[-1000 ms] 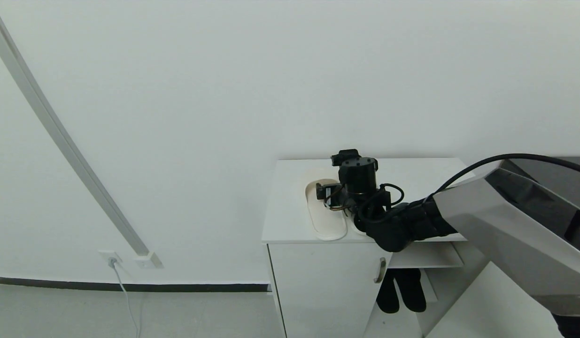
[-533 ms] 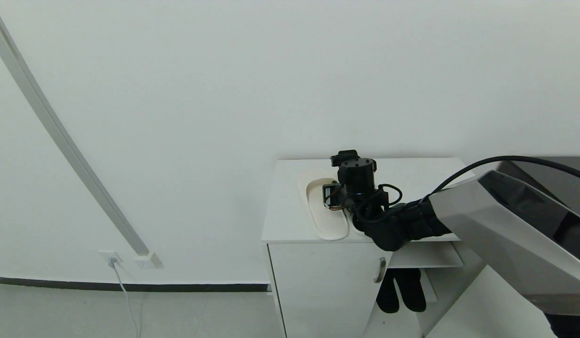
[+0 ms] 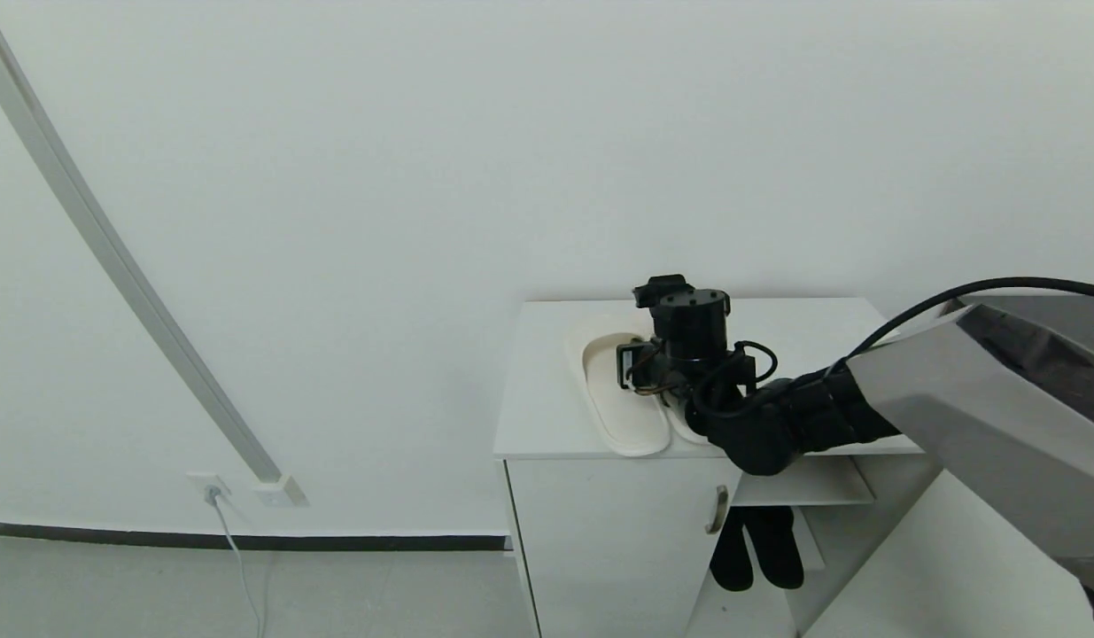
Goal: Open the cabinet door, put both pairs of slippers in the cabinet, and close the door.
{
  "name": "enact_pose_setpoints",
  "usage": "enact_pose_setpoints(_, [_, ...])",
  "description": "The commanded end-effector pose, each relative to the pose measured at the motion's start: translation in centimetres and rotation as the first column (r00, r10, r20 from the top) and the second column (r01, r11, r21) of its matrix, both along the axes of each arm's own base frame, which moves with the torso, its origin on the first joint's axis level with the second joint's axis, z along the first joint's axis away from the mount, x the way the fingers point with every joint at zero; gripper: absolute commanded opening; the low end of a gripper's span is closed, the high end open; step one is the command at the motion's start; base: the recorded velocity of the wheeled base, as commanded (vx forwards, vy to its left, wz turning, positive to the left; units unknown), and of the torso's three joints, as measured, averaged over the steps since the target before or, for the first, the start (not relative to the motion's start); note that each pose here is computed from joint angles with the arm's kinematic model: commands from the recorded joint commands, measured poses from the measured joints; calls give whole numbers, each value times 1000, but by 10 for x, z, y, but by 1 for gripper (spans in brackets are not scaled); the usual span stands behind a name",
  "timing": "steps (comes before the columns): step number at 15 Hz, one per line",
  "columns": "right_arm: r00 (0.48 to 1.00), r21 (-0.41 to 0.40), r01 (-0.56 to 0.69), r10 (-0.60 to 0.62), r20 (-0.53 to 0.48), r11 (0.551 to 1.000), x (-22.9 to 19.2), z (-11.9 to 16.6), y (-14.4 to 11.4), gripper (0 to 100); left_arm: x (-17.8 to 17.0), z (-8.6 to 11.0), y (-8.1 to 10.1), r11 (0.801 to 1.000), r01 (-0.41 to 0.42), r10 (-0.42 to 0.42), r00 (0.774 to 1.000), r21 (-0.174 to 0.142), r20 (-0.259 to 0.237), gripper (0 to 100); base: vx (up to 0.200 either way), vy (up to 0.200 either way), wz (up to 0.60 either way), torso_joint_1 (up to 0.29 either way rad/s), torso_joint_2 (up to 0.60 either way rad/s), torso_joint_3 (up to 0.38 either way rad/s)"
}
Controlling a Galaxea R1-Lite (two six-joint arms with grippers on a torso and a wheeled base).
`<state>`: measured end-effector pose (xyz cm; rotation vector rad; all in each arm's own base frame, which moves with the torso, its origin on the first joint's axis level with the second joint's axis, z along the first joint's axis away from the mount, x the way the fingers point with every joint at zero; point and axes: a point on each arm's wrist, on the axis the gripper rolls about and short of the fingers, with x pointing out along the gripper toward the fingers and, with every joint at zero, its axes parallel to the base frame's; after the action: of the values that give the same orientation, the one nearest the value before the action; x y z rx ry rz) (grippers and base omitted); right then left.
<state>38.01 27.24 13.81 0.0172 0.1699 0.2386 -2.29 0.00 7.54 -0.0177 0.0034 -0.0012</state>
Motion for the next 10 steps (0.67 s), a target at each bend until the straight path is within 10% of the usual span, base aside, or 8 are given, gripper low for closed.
enact_pose_setpoints(1, [996,21,-83,83,19,996,-34,28,-17,0,0,0,0,1000,0,0,1000,-1,-3,0,0,0,0,0,0,0])
enact_pose_setpoints(10, [928,6,-372,372,-35,928,-150,26,-76,0,0,0,0,1000,-1,1,1000,-1,-1,0,0,0,0,0,0,0])
